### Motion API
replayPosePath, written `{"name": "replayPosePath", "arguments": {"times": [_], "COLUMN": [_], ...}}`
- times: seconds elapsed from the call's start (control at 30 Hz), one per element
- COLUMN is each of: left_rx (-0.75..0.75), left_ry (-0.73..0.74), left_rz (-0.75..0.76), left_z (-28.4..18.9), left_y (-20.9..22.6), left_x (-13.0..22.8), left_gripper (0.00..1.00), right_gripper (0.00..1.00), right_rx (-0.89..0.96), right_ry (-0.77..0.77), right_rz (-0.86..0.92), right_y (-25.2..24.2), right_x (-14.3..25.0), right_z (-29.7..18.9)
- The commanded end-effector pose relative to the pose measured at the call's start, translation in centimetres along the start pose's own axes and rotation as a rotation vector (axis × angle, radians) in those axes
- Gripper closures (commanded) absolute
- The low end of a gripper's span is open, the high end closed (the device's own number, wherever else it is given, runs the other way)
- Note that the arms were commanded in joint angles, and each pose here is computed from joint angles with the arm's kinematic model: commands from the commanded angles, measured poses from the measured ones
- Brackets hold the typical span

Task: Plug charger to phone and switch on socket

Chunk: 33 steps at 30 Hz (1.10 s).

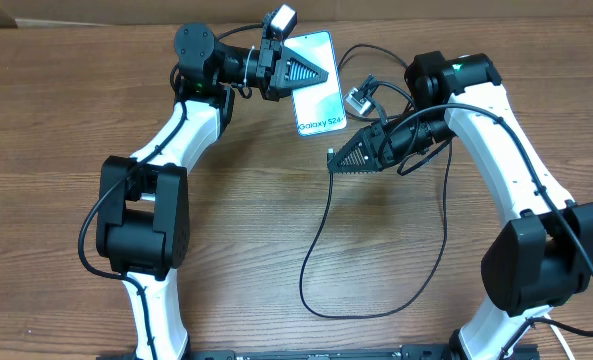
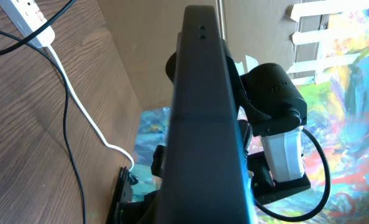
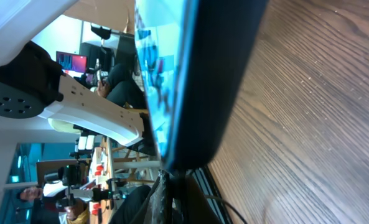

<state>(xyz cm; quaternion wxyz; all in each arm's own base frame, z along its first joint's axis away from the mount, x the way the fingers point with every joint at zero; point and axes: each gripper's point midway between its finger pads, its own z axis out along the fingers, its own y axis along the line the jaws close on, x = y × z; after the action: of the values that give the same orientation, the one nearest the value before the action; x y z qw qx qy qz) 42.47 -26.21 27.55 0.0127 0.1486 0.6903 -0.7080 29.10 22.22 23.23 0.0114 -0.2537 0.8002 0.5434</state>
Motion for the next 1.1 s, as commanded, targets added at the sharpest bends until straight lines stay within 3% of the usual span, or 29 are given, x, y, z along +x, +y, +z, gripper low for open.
{"name": "replayPosePath", "arguments": {"times": [0.0, 0.4, 1.07], "left_rx": [-0.007, -0.004, -0.004], "left_ry": [0.003, 0.014, 0.016], "left_rz": [0.037, -0.005, 0.000], "left_z": [-0.8, -0.3, -0.2], "left_y": [-1.2, -0.9, -0.9], "left_x": [-0.3, -0.2, -0.1], "left_gripper": [0.96, 0.96, 0.96], "right_gripper": [0.96, 0.96, 0.96], "right_rx": [0.019, -0.008, -0.076], "right_ry": [-0.034, -0.111, -0.133], "right_rz": [-0.053, -0.047, -0.048], "right_y": [0.9, 0.9, 2.1], "right_x": [-0.7, -2.9, -3.2], "right_z": [-0.8, -1.2, -1.3]}}
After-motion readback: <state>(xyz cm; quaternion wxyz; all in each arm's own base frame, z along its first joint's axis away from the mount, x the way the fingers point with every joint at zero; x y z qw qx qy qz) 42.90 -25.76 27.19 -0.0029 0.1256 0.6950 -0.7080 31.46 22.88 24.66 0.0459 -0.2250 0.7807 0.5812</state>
